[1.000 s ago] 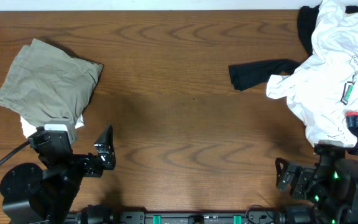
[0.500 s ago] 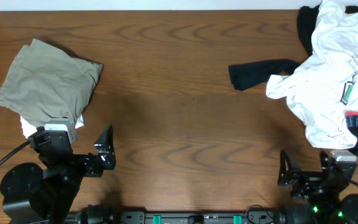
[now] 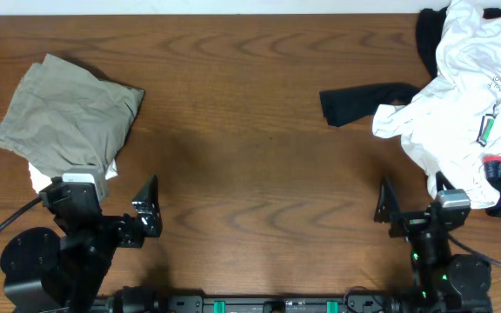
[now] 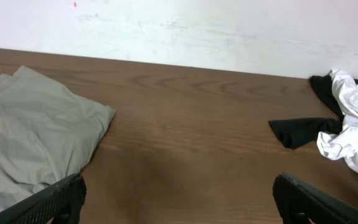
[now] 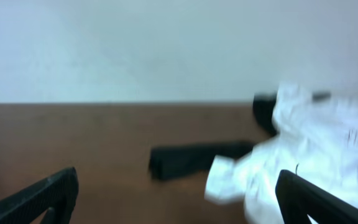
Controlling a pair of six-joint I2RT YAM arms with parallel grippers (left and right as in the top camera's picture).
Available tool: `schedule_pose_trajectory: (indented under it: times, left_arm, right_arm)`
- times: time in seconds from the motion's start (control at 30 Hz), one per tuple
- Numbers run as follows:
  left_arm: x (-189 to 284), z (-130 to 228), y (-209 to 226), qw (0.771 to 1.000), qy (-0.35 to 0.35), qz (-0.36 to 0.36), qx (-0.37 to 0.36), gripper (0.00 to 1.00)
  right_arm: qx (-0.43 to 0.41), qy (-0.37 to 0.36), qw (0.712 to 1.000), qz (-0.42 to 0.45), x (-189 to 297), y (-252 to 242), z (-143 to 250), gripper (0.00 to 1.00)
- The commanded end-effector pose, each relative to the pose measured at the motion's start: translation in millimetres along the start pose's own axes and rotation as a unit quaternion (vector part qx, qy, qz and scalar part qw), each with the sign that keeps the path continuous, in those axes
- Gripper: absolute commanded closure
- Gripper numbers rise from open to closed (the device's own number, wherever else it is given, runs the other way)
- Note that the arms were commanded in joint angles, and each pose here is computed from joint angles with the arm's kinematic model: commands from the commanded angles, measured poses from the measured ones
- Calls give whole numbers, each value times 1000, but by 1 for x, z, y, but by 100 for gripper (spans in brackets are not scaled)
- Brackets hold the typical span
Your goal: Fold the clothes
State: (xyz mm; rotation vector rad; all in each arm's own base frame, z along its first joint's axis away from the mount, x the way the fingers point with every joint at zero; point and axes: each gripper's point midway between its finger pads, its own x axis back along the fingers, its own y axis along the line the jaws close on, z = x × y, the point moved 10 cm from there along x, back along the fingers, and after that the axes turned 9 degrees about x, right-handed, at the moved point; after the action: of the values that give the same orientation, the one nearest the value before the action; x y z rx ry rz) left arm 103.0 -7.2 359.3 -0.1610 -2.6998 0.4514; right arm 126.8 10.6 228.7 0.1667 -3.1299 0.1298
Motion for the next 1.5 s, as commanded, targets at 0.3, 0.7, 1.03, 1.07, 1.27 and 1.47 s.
schedule_pose_trajectory:
  times: [0.3, 0.7, 1.03, 1.07, 1.27, 1.47]
  left_arm:
    - [1, 1, -1, 1000, 0, 5, -9, 2]
    - [1, 1, -1, 1000, 0, 5, -9, 2]
    - [1, 1, -1, 1000, 0, 5, -9, 2]
    - [1, 1, -1, 1000, 0, 5, -9, 2]
    - [1, 1, -1, 1000, -1, 5, -9, 2]
    - [-6, 25, 8, 1000, 18, -7, -9, 2]
  right_arm:
    - [129, 34, 991, -6, -20, 4, 65, 1]
    - [129, 30, 991, -6, -20, 4, 64, 1]
    - [129, 30, 991, -6, -20, 4, 64, 1]
    - [129, 30, 991, -6, -20, 4, 64, 1]
    - [129, 30, 991, -6, -20, 4, 64, 1]
    - [129, 30, 991, -6, -20, 4, 64, 1]
